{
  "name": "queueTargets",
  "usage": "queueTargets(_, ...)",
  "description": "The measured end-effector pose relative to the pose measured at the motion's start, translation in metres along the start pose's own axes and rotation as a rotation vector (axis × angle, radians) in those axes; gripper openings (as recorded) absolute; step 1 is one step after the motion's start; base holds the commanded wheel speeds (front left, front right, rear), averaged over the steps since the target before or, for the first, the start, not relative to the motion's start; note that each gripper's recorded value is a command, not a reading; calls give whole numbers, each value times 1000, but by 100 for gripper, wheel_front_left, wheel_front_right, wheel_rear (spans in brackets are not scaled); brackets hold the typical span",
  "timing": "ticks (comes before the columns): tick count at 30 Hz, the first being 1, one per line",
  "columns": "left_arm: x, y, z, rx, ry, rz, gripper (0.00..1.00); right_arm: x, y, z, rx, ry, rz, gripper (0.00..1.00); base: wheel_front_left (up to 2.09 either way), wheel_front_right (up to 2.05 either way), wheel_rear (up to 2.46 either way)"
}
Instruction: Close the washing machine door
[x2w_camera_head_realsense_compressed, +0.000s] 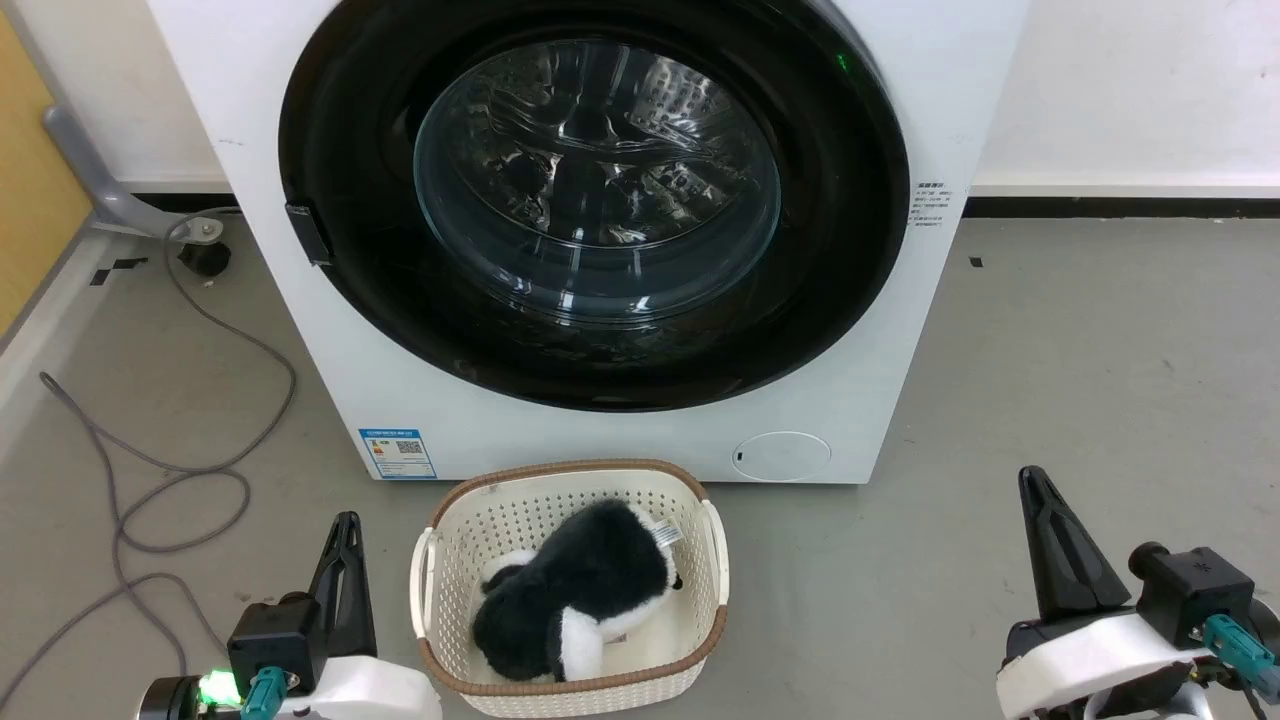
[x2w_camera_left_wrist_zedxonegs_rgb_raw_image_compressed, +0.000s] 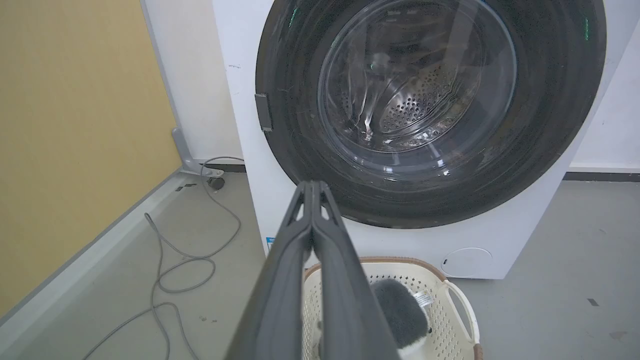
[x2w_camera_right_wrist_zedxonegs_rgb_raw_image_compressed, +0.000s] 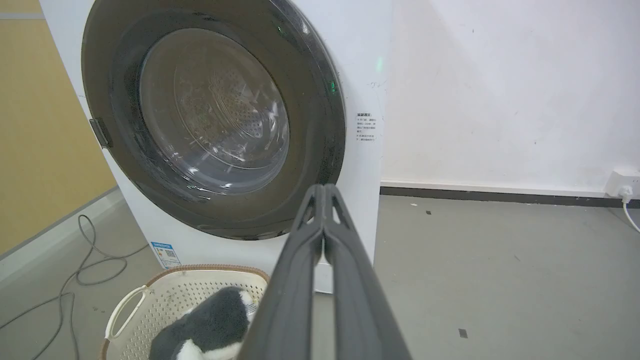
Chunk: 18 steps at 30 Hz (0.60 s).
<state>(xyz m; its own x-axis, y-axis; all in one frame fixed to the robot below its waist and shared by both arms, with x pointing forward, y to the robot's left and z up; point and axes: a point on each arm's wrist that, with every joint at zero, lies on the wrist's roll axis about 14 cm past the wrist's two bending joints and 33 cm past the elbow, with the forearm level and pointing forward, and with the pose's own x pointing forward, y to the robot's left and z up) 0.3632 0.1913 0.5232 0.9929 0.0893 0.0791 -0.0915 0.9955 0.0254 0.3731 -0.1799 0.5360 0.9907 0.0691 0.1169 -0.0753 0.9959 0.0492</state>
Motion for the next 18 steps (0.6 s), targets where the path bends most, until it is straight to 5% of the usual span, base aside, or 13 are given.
queueTargets(18, 1, -2, -1, 4, 26, -18, 0, 2, 5, 0, -20, 24, 18, 0, 0, 0, 0)
